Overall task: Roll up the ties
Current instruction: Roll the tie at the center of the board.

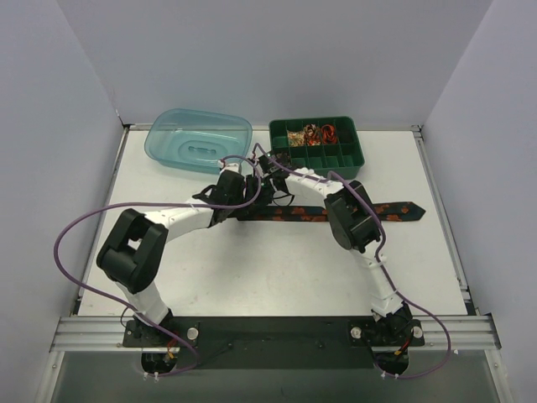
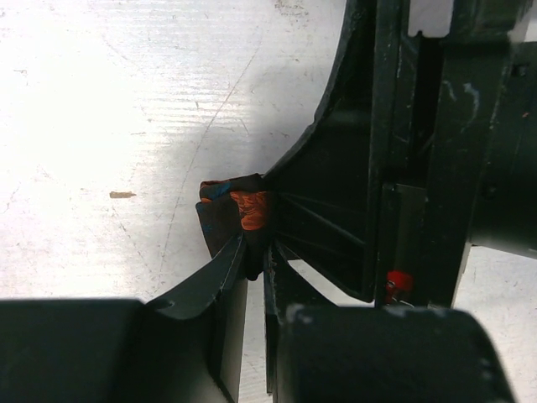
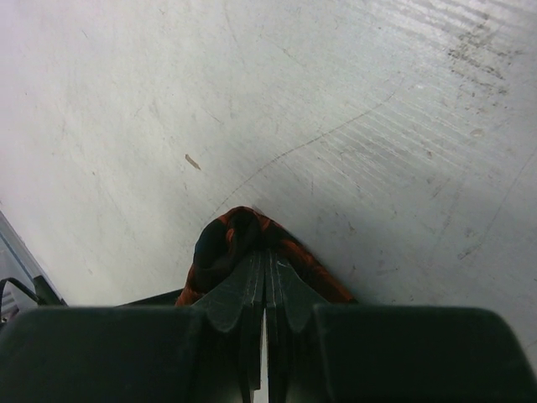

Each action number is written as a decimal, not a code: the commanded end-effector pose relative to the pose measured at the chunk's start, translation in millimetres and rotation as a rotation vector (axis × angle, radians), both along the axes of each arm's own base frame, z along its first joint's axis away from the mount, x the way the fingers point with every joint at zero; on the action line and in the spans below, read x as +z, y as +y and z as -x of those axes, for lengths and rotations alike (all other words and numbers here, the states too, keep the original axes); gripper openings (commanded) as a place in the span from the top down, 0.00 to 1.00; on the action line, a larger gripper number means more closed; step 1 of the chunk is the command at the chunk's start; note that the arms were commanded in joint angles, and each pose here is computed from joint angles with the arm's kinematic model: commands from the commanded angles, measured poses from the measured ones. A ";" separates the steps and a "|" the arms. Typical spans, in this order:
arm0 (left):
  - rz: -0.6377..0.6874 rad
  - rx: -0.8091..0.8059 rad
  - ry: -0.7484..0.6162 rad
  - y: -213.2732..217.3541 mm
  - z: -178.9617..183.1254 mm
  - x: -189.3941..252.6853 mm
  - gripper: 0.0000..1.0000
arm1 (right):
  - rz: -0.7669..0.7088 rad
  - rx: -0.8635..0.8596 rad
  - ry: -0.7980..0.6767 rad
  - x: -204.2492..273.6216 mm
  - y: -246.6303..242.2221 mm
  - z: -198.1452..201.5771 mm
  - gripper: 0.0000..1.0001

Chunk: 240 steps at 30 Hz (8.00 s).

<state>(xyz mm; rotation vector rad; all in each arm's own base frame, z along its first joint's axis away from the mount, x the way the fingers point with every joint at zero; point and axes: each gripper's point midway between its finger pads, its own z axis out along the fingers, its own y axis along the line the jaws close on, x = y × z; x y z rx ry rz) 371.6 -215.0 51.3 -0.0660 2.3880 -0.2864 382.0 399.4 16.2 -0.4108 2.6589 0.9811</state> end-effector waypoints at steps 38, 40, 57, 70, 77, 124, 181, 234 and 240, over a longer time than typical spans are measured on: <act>-0.259 -0.125 0.067 -38.7 0.1 -11.2 0.77 | -0.007 -0.064 -0.012 49.6 -81.0 13.5 1.00; -0.271 -0.124 0.064 -38.4 0.3 -11.5 0.64 | -0.008 -0.063 -0.013 48.7 -81.4 13.0 1.00; -0.167 -0.155 -0.034 -50.8 4.5 18.3 0.49 | -0.079 -0.055 -0.018 62.3 -69.9 7.2 1.00; -0.083 -0.195 -0.084 -55.9 8.2 27.8 0.32 | -0.127 0.022 -0.044 74.7 -49.7 12.8 1.00; -0.074 -0.215 -0.052 -60.9 7.5 10.1 0.33 | -0.127 0.031 -0.030 67.6 -49.7 14.3 1.00; 0.244 -0.227 -0.105 -58.1 -8.2 37.8 0.33 | -0.031 -0.100 0.013 50.6 -95.0 5.8 1.00; 0.554 -0.187 -0.043 -68.7 -31.4 -17.7 1.00 | -0.039 -0.070 0.005 55.2 -91.9 15.1 1.00; 0.468 -0.061 -0.061 28.3 -36.4 21.6 0.07 | 0.149 -0.047 -0.137 41.5 -35.6 -28.3 1.00; 0.471 -0.073 -0.010 24.4 -35.9 -3.9 0.07 | 0.150 -0.073 -0.132 39.4 -42.5 -36.4 1.00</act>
